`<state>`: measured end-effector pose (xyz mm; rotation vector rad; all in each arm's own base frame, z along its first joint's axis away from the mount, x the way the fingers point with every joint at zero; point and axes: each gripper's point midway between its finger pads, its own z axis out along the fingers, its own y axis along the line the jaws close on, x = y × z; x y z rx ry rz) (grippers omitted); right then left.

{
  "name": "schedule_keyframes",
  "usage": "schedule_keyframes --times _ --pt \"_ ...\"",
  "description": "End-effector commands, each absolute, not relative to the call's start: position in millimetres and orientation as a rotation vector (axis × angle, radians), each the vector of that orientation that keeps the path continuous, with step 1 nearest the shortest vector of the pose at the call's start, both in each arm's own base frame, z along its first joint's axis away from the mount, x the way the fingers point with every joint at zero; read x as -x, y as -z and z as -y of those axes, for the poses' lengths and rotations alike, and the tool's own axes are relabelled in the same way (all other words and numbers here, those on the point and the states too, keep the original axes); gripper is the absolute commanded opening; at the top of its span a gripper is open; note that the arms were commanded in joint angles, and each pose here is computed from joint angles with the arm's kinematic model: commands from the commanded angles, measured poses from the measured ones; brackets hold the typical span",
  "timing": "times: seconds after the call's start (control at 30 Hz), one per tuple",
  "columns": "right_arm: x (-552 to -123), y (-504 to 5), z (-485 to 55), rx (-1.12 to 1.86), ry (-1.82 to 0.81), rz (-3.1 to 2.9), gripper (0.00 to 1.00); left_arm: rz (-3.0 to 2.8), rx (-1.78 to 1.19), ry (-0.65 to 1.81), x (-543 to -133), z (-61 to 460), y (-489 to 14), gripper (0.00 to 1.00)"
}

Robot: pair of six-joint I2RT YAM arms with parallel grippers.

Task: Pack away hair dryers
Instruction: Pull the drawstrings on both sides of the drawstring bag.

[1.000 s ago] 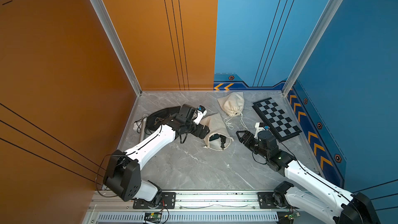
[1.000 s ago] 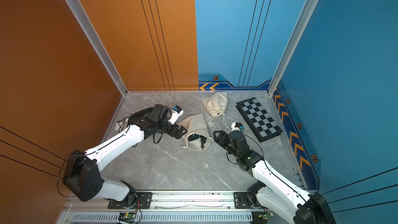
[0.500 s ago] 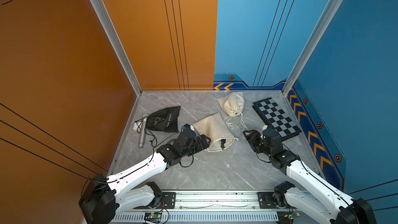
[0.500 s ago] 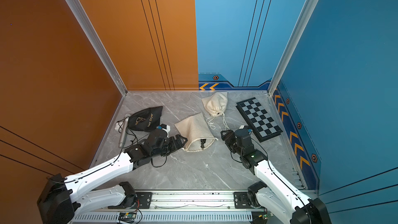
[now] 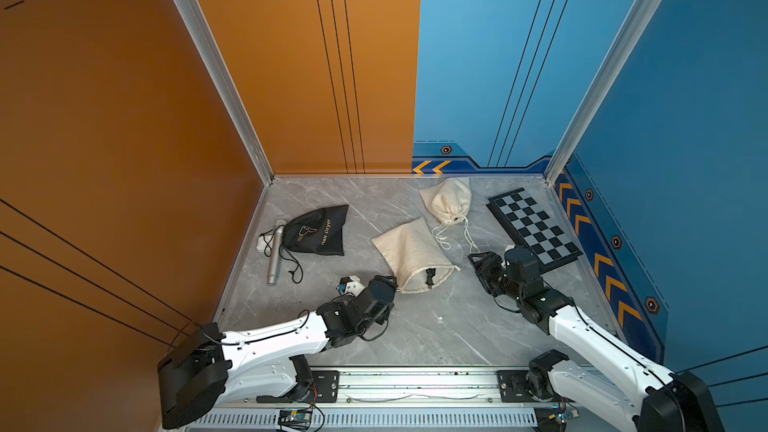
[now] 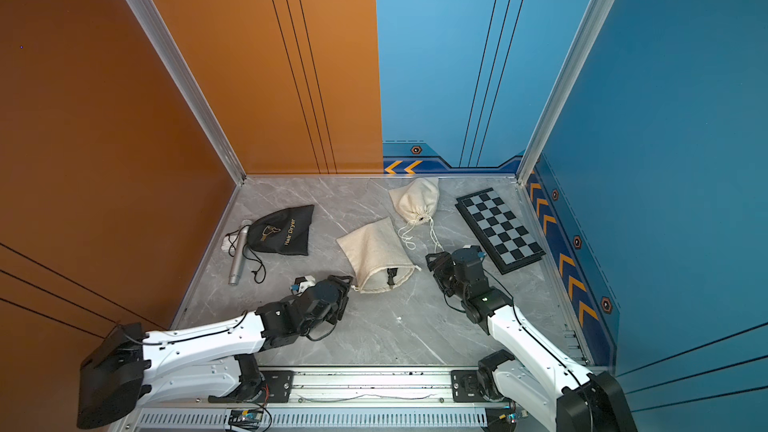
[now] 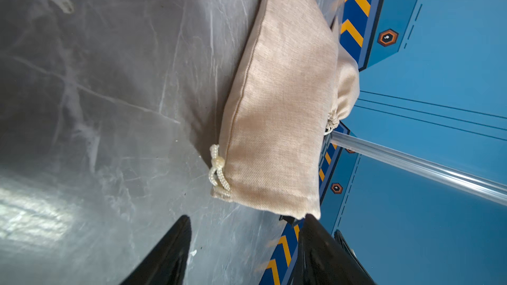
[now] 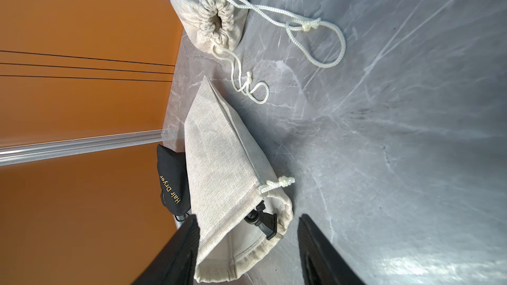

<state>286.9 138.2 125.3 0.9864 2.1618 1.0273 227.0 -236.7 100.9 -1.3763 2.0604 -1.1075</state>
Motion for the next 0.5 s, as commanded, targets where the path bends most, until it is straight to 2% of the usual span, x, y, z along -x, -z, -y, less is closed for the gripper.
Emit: schedule_keyframes --times 0.0,0.3,0.4,0.47 --pt "-291.1 -123.2 -142.2 -1.007 -1.074 -2.16 0.59 -1.96 1.52 1.131 -233.3 238.9 -94.5 0.64" --pt "-296.6 -116.9 -147.1 -1.006 -1.101 -2.177 0.58 -1.923 1.569 1.113 -251.2 243.2 -75.3 0.56" --pt "-296.4 -114.5 -146.2 -1.011 -1.098 -2.182 0.58 -1.929 1.57 1.108 -255.2 247.4 -72.9 0.48" --pt "-296.7 -114.5 -145.6 -1.014 -1.099 -2.181 0.58 -1.928 1.571 1.113 -257.6 250.8 -71.8 0.39"
